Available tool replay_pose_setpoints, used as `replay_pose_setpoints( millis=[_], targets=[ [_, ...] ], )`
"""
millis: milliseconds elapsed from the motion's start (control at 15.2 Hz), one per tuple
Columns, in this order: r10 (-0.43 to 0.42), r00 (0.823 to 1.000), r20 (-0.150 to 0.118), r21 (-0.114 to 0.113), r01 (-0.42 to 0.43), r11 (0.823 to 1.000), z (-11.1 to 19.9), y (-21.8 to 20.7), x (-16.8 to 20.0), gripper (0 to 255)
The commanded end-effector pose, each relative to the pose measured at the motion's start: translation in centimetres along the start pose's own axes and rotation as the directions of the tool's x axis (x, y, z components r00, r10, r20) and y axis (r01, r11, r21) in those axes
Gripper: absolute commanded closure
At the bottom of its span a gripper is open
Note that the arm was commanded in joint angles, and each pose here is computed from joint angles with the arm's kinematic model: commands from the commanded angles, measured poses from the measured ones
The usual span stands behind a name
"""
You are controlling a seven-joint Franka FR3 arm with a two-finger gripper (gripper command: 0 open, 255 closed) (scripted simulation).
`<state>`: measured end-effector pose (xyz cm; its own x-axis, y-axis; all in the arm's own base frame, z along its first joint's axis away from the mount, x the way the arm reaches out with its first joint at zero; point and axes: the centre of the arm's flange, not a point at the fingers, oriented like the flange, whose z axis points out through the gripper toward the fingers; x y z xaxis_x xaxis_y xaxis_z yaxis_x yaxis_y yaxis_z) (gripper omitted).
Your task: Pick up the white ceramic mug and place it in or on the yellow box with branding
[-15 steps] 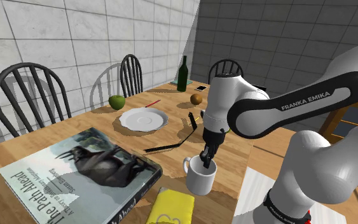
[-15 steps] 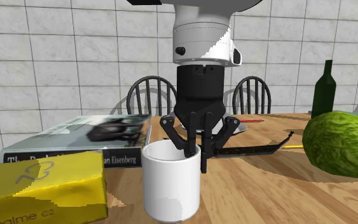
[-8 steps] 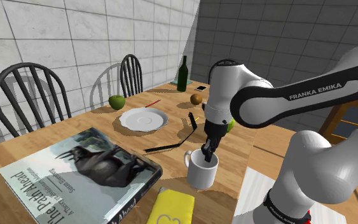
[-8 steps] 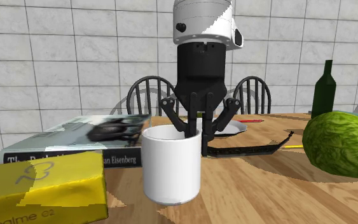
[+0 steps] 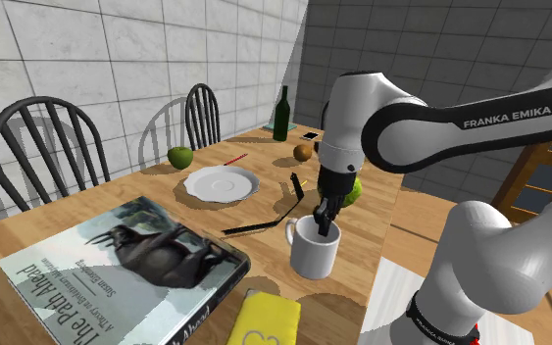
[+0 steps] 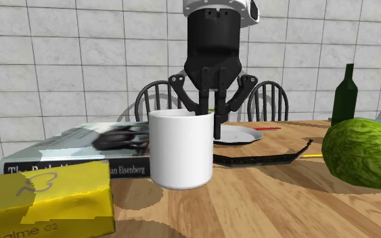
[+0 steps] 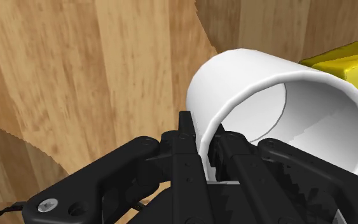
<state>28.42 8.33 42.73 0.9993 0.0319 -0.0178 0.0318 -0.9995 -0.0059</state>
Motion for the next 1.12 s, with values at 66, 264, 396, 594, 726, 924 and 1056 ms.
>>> replay_pose_setpoints(
  millis=[66, 264, 396, 594, 726, 924, 1056],
  targets=[
    [0.000, 1.000, 0.000, 0.000, 0.000, 1.000, -1.6, 0.1, -0.1, 255],
    [0.000, 1.000, 0.000, 0.000, 0.000, 1.000, -3.2, 0.1, -0.1, 255],
    [0.000, 1.000, 0.000, 0.000, 0.000, 1.000, -4.2, 0.1, -0.1, 255],
    [0.000, 1.000, 0.000, 0.000, 0.000, 1.000, -5.8, 0.1, -0.2, 255],
    [0.000, 1.000, 0.000, 0.000, 0.000, 1.000, -6.9, 0.1, -0.2, 255],
    [0.000, 1.000, 0.000, 0.000, 0.000, 1.000, -7.9, -1.3, -0.2, 255],
    [0.000, 1.000, 0.000, 0.000, 0.000, 1.000, -8.2, -3.9, -0.2, 255]
  ],
)
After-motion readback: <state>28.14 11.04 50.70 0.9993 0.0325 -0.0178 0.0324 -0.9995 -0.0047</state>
